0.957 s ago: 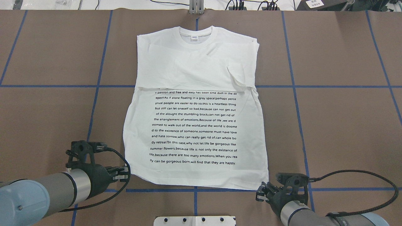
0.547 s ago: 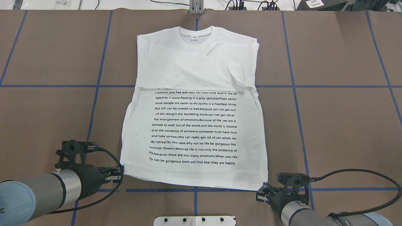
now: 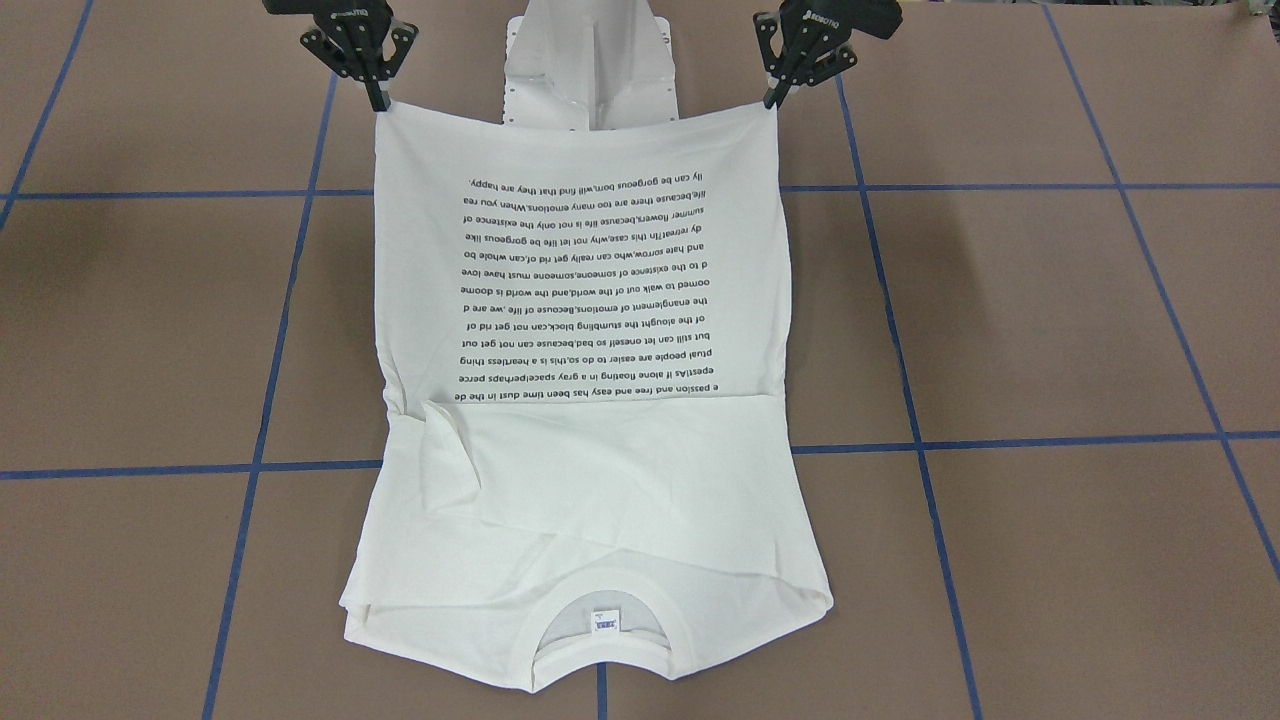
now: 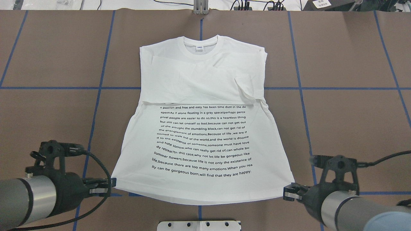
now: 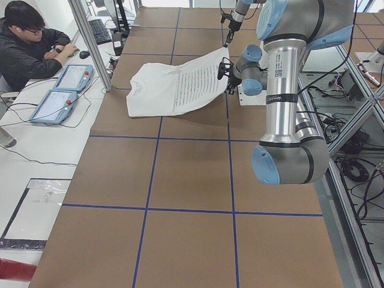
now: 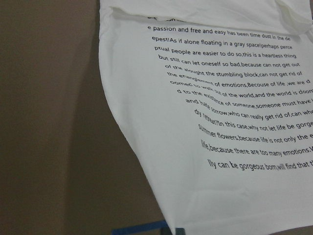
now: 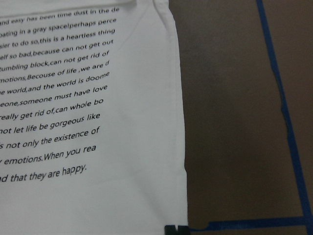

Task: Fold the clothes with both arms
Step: 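Lift the hem with both grippers and fold it toward the collar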

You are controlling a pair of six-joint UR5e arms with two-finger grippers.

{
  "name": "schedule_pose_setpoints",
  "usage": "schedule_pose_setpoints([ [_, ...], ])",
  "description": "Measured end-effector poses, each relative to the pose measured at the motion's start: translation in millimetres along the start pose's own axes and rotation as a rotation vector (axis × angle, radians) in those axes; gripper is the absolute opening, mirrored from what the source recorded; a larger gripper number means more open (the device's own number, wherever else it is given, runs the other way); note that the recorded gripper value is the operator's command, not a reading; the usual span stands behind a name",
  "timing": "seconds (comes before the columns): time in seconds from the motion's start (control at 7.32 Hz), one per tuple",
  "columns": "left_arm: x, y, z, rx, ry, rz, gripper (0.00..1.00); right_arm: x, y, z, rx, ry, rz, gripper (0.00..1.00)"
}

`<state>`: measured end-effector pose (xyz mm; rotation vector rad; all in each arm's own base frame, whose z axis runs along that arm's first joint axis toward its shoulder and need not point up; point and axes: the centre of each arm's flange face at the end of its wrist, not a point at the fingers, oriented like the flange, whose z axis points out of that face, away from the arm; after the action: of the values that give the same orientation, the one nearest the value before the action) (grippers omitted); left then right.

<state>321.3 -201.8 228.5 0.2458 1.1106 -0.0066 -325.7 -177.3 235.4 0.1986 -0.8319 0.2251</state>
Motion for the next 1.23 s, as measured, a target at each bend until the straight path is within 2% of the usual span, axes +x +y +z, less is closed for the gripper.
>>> schedule_pose_setpoints([
  [0.14,9.4,-11.8,-36.6,-0.028,0.009,0.007,0.0,-1.8,-24.8,-36.1,-0.04,-0.002,0.023,0.0],
  [0.27,17.9,-26.3,-54.3,-0.029,0.012,0.029,0.0,-10.1,-49.5,-57.8,-0.043,-0.007,0.012,0.0],
  [0.55,33.5,-76.5,-45.9,0.042,-0.043,0.077,0.0,-35.8,-101.1,-71.1,0.018,0.004,-0.033,0.0],
  [0.68,36.9,-114.4,-33.4,0.087,-0.09,0.092,0.0,-45.5,-132.6,-70.7,0.04,0.019,-0.04,0.0],
  [0.96,31.6,-187.7,-9.9,0.13,-0.174,0.107,0.0,-70.0,-200.7,-54.9,0.072,0.07,-0.03,0.0],
  [1.23,25.9,-244.1,24.7,0.153,-0.234,0.099,0.0,-90.6,-264.9,-14.8,0.116,0.095,-0.015,0.0],
])
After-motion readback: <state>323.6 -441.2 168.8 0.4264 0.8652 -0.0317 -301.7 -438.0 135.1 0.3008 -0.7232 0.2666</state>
